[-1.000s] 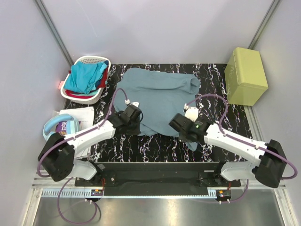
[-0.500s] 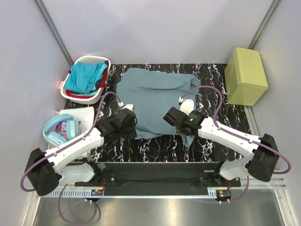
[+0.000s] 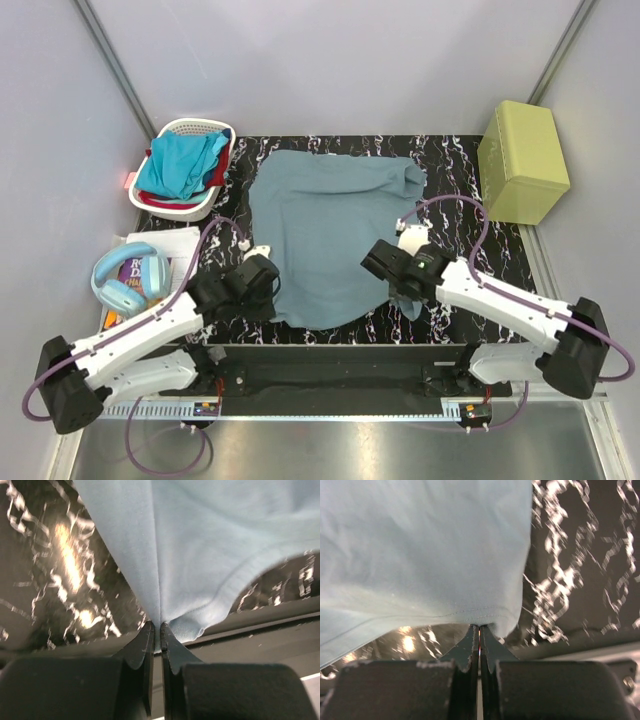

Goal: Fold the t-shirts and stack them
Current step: Flatten out the tshirt

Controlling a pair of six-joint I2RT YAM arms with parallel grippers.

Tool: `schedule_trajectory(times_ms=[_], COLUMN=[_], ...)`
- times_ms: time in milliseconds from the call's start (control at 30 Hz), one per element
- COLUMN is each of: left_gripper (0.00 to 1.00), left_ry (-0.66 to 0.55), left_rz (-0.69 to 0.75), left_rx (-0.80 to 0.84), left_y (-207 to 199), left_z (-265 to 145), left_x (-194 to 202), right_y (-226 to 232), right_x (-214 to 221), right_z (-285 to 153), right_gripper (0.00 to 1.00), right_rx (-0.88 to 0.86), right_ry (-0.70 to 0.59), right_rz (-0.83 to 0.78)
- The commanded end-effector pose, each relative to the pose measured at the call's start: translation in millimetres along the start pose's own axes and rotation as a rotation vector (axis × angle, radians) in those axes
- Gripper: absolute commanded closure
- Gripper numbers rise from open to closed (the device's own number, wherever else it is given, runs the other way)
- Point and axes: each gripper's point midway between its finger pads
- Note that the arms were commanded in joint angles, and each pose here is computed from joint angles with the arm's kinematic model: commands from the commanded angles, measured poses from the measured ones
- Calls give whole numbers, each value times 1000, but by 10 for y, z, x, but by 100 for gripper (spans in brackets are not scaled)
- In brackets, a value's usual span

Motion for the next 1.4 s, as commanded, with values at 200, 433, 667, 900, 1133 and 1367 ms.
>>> schedule_trajectory(times_ms=[200, 433, 667, 900, 1133, 1367], left_gripper=[95, 92, 64, 1, 1, 1], left_ry=[-17, 37, 30, -137, -315, -264], left_rz=[-15, -5, 21, 23, 14, -44], left_rx=[-26, -94, -119, -69, -57, -65], left_y=[51, 78, 52, -176, -526, -469], left_z=[-301, -241, -217, -509, -542, 152], left_x=[-34, 12, -61, -542, -1452, -1970], right_y=[-359, -259, -183, -103, 260, 351], right_x=[371, 630, 509, -54, -1118, -1564], right_z=[-237, -192, -219, -421, -430, 388], right_gripper=[100, 100, 91, 36, 28, 53], right_rx=[45, 25, -6, -43, -63, -87], right_ry=[120, 235, 197, 23, -190, -103], right_rz=[60, 69, 61, 57, -2, 94])
Point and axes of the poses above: each gripper's point midway between its finger pads, its own z axis out along the fingers, its own y axis along the line the jaws close on, x = y × z, and after that the axes turned 6 degrees about -z, right-handed
